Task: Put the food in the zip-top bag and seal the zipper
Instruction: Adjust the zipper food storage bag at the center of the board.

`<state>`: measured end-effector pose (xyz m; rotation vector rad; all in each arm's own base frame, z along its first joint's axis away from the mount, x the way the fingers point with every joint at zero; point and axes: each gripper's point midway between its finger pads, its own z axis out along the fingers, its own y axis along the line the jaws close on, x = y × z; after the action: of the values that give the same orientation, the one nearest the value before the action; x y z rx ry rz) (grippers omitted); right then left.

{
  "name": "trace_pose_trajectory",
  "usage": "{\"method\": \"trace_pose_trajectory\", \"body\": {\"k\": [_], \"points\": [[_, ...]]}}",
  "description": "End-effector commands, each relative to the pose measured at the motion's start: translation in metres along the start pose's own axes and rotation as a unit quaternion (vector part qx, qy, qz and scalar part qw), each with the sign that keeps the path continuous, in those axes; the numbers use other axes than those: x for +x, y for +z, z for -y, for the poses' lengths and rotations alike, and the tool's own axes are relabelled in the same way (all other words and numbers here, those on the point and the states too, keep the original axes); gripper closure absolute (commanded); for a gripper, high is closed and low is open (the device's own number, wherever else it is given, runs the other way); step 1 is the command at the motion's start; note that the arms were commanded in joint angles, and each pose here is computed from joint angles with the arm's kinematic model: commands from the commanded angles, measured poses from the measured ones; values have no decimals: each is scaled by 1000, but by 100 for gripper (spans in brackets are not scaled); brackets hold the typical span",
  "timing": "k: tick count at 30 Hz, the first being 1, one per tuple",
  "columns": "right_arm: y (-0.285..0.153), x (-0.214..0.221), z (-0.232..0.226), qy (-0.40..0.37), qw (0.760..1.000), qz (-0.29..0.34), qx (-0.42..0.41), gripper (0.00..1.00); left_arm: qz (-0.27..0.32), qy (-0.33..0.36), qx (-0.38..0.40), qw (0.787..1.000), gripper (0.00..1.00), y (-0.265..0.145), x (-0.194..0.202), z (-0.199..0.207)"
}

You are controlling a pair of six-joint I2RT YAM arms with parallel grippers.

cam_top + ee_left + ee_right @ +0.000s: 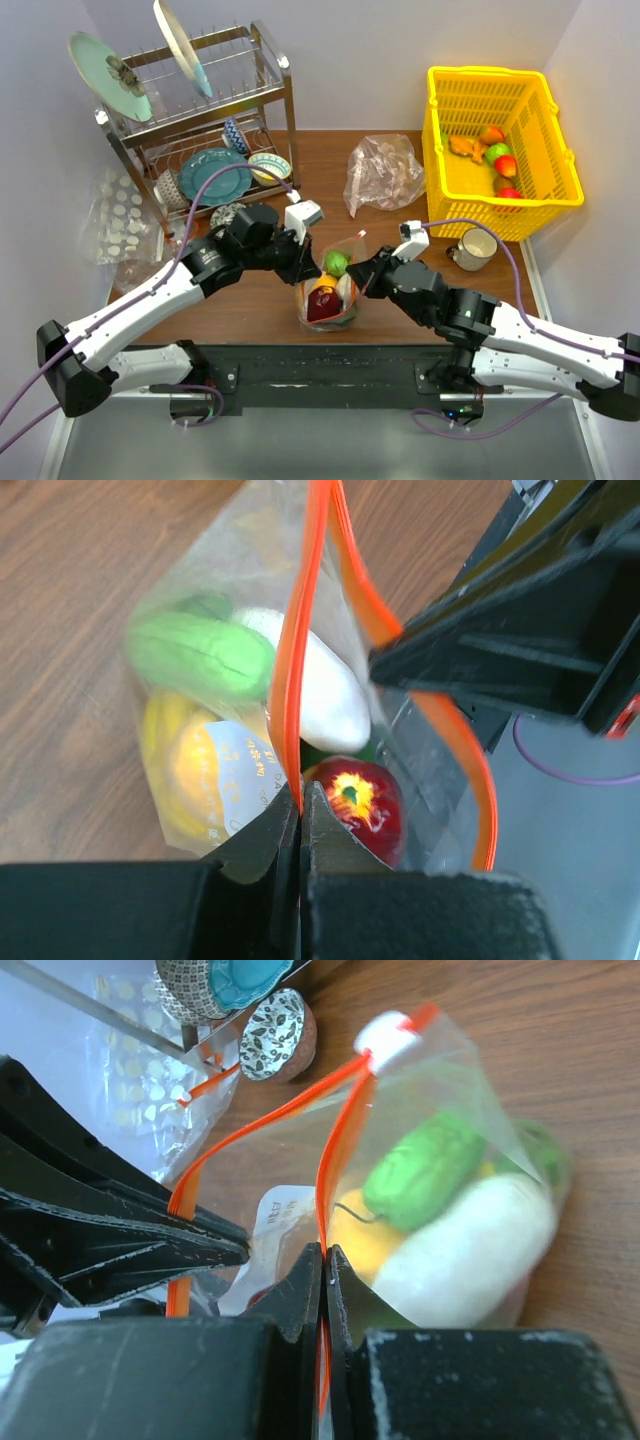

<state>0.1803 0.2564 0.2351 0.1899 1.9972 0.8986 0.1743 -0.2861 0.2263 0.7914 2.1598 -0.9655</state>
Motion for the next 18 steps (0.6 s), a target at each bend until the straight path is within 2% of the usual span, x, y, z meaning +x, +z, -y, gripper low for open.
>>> {"method": "trace_pose_trajectory", "body": {"k": [1,5,7,11,12,14,16,17,18], "points": [[2,-26,-21,51,998,40,-4,100,49,22,24,998,95,-3,-41,18],[3,-26,-19,71,996,44,4,100,46,27,34,998,93,4,-42,19],[3,-26,-16,80,996,47,7,100,46,28,45,998,88,7,-41,22],[2,-30,-16,88,995,56,10,100,48,31,72,996,70,12,-41,29],[2,-29,-15,87,995,54,13,100,49,32,79,995,63,12,-42,32],[3,-30,-15,84,995,53,15,100,50,34,94,994,55,14,-43,36],[3,-30,-16,87,995,53,17,100,46,34,112,992,53,16,-42,41],[3,-29,-15,86,995,52,19,100,38,33,120,991,46,20,-39,43],[3,-30,-15,88,995,52,19,100,34,32,122,991,44,23,-37,42]]}}
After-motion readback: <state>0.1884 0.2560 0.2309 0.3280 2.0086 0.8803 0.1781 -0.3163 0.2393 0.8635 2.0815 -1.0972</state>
